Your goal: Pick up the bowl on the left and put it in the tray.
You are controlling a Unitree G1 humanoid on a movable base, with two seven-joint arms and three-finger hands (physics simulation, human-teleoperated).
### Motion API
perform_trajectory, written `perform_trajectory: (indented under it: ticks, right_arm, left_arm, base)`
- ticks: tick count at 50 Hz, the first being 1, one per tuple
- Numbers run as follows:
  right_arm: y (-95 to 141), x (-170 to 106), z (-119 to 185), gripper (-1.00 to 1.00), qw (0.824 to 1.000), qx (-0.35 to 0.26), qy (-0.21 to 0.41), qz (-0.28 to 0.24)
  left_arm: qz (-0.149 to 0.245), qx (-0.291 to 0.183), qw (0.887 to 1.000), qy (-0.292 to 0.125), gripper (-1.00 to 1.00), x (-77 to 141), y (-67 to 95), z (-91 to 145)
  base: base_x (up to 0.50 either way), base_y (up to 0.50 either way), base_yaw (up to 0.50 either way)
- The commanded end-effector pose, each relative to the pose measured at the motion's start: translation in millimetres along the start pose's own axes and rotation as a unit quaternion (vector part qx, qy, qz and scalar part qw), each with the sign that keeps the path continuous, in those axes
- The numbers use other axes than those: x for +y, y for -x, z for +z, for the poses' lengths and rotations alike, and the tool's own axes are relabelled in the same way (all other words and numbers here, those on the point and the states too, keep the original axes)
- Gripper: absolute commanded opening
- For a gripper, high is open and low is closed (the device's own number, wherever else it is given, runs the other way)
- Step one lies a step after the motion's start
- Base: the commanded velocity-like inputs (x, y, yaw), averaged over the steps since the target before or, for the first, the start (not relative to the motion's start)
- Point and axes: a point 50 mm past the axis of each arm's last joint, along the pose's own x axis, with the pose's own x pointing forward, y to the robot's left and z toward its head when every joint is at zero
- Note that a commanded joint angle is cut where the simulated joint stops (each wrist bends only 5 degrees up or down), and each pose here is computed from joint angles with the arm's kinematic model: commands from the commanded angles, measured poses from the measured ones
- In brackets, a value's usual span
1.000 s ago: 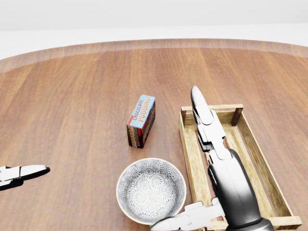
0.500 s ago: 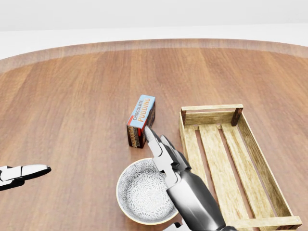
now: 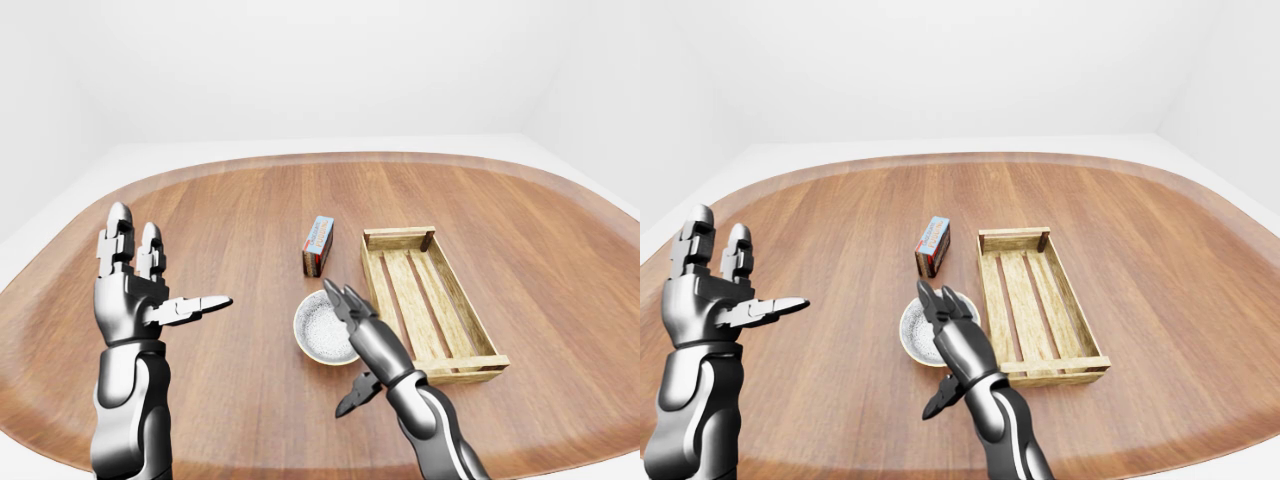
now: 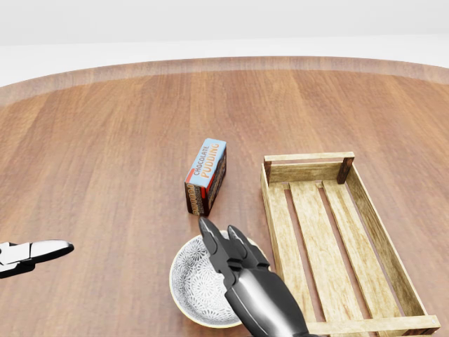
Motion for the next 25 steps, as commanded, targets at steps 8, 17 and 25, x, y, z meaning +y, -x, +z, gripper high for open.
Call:
perform_trajectory:
  ticks: [8,17,25]
  right_arm:
    - [-10,12,-20,1.00,0.999,0.047,0.020,0.010]
    - [-16,17,-31,1.00,0.997,0.071,0.028,0.029]
    - [-19,16,-38,1.00,0.995,0.085,0.042,0.040]
  left_arm:
    - [-0.002,0.005,1.000,-0.003,1.00,-1,0.2,-2]
    - [0.001,0.004,1.000,-0.002,1.00,1,-0.8,-2]
    - [0.002,0.003,1.000,-0.001,1.00,2,-1.3,-2]
  base:
    - [0.00,0.00,0.00]
    - [0.00,0.00,0.00]
    - [0.00,0.00,0.00]
